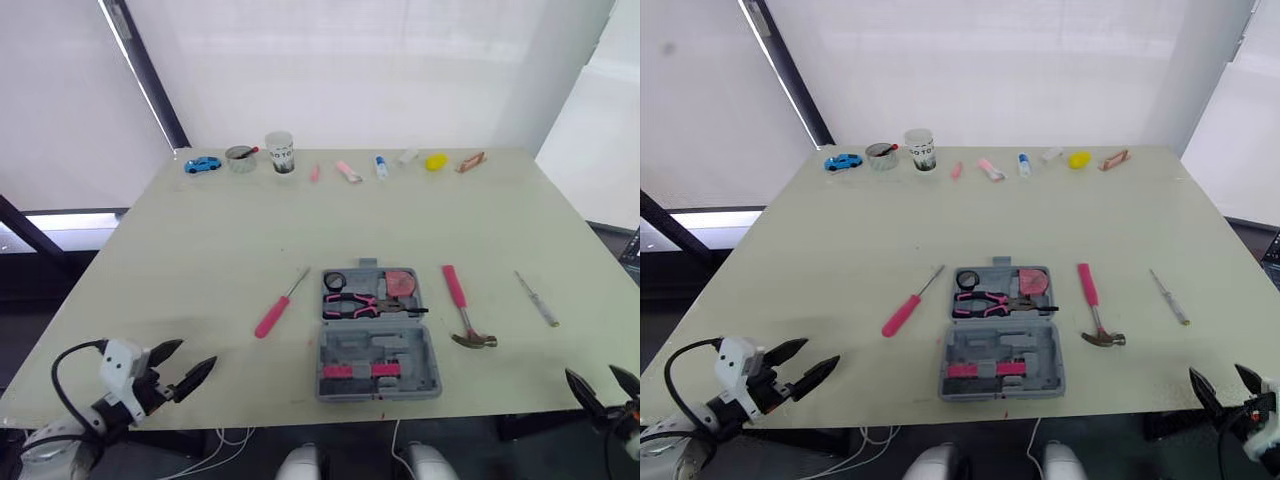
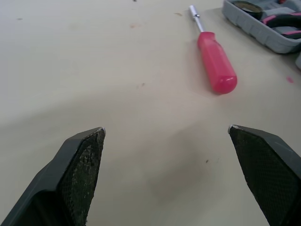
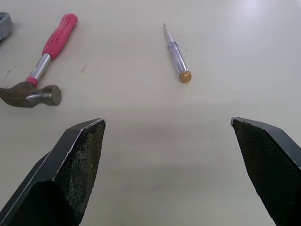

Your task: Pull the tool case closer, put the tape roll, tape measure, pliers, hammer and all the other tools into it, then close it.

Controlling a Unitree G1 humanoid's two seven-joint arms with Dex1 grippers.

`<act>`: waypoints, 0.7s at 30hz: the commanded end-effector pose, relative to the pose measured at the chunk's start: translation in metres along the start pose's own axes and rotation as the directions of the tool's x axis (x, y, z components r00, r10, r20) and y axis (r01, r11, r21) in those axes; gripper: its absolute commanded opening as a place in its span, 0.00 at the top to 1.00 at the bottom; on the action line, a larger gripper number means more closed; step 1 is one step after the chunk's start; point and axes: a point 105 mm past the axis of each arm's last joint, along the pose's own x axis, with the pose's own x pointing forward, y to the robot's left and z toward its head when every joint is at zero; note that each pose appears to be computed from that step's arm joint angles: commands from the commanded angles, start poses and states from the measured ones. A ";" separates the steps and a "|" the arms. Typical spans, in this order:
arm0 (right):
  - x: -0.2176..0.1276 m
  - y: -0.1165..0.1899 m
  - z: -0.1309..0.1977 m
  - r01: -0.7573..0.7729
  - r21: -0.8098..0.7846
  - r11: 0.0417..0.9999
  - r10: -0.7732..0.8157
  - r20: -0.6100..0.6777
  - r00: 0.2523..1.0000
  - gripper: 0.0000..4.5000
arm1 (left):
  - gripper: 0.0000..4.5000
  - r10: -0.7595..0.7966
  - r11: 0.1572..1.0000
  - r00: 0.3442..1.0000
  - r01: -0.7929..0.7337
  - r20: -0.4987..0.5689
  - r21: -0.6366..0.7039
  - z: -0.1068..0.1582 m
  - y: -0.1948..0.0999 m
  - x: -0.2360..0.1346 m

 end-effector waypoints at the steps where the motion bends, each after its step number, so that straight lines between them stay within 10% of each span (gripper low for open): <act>1: 0.005 -0.002 0.013 -0.003 -0.040 0.999 0.005 0.038 0.999 0.00 | 0.01 -0.022 0.998 0.998 0.018 0.059 0.065 0.023 0.000 0.005; 21: 0.124 0.002 0.058 -0.107 -0.106 0.989 0.101 -0.063 0.993 0.00 | 0.01 -0.580 0.783 0.810 0.524 0.089 0.335 0.115 -0.093 0.060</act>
